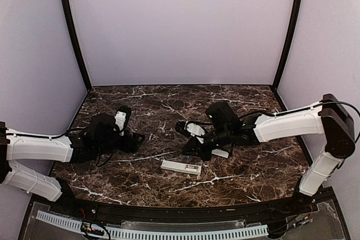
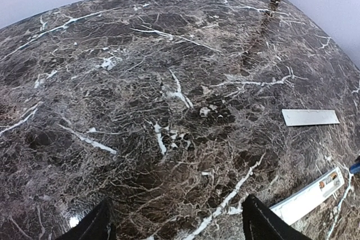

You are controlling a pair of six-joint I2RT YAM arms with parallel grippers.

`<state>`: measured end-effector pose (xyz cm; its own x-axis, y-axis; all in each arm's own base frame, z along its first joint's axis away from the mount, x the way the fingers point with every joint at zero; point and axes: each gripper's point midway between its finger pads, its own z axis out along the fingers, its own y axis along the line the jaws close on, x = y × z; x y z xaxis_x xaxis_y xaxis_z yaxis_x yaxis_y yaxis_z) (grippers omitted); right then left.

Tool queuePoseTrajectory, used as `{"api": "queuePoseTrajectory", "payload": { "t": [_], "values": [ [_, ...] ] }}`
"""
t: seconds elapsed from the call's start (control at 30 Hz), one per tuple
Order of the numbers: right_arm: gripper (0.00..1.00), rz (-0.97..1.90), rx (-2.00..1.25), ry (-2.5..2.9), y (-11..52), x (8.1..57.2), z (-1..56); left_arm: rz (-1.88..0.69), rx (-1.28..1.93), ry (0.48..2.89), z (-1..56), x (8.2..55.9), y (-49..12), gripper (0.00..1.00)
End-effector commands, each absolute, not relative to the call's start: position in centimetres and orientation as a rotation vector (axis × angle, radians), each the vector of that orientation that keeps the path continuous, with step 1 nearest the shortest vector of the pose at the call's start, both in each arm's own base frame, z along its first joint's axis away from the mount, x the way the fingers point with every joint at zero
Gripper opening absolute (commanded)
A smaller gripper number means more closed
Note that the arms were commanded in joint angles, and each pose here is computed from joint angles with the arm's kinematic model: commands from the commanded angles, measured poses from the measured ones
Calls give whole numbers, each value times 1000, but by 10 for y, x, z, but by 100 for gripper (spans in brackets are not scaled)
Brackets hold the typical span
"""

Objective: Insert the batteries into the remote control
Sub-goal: Place the battery in the battery compartment.

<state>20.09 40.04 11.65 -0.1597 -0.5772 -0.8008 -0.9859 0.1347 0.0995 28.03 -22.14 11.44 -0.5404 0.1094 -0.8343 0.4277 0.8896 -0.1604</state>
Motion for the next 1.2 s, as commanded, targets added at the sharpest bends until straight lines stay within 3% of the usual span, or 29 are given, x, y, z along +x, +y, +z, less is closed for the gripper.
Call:
{"api": "queuePoseTrajectory", "payload": {
  "t": [0.0,0.6,1.17],
  "values": [
    [0,755,-1555,1828,400,192,111,-380,295,2082,129,292,-221,77],
    [0,580,-1694,2074,394,178,68,-424,307,2068,130,289,-230,83],
    [0,533,-1707,2045,394,184,66,-369,344,2090,124,293,-230,84]
  ]
}}
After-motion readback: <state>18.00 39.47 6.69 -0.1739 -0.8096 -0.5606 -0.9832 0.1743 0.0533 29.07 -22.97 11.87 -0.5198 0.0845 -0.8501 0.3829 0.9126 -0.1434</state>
